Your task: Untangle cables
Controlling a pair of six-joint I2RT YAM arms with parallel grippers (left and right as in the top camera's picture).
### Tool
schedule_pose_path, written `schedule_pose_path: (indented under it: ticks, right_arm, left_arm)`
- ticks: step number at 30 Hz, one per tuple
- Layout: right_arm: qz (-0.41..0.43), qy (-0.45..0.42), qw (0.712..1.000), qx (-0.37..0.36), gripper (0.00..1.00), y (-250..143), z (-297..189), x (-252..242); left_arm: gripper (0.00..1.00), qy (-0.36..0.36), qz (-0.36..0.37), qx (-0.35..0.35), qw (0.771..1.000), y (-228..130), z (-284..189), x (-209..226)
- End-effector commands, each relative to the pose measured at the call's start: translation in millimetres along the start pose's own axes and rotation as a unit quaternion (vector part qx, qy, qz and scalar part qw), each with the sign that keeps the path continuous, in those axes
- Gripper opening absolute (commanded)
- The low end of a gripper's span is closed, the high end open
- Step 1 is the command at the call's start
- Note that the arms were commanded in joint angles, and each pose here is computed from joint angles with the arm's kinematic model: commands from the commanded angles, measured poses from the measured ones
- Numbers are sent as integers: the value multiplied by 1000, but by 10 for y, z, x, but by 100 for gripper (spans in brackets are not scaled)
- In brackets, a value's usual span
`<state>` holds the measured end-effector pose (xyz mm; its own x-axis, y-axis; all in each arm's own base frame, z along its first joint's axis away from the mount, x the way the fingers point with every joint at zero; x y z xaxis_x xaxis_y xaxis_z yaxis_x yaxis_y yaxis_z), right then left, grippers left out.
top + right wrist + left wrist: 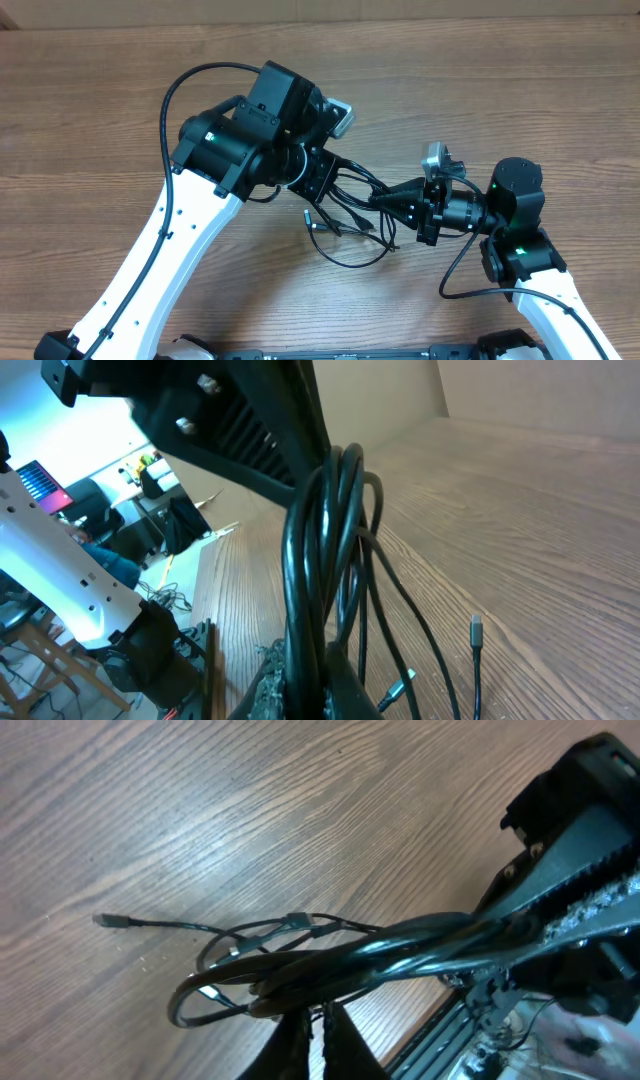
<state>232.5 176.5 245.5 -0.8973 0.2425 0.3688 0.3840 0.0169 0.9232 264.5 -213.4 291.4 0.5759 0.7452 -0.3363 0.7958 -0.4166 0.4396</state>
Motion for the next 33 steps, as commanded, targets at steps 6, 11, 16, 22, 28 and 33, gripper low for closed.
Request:
schedule_pose_path:
  ticks: [6,11,16,22,28,33]
  right_arm:
    - [-13,25,1000,-2,4,78,-1,88]
    - [-12,25,1000,-2,4,77,-1,89]
    - [-12,25,1000,-2,4,77,-1,88]
    - [-12,25,1000,-2,4,78,-1,89]
    - [-12,29,999,-1,4,76,-2,102]
    - [-12,31,999,-1,5,76,-2,105]
  left_arm:
    - [44,19,62,-17,998,93,-49,52]
    - [48,34,119,-23,992,124,-62,86]
    - [47,36,166,-25,985,141,-61,88]
    - [21,28,165,-21,986,122,-54,65]
    - [8,27,164,-20,986,120,-50,65]
    - [12,-1,165,-22,986,117,-39,-10]
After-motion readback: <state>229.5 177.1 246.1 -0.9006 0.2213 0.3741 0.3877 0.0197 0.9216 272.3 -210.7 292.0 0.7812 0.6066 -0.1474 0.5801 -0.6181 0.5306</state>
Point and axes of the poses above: each gripper's point midway between its finger pads, its own z axis out along the fingers, its own x axis along the line the jaws close on, y = z × x, the point moved 3 cm from there along -z, back along the fingers, and after that the axes turned 1 degree about -z, right-handed, at the moved point
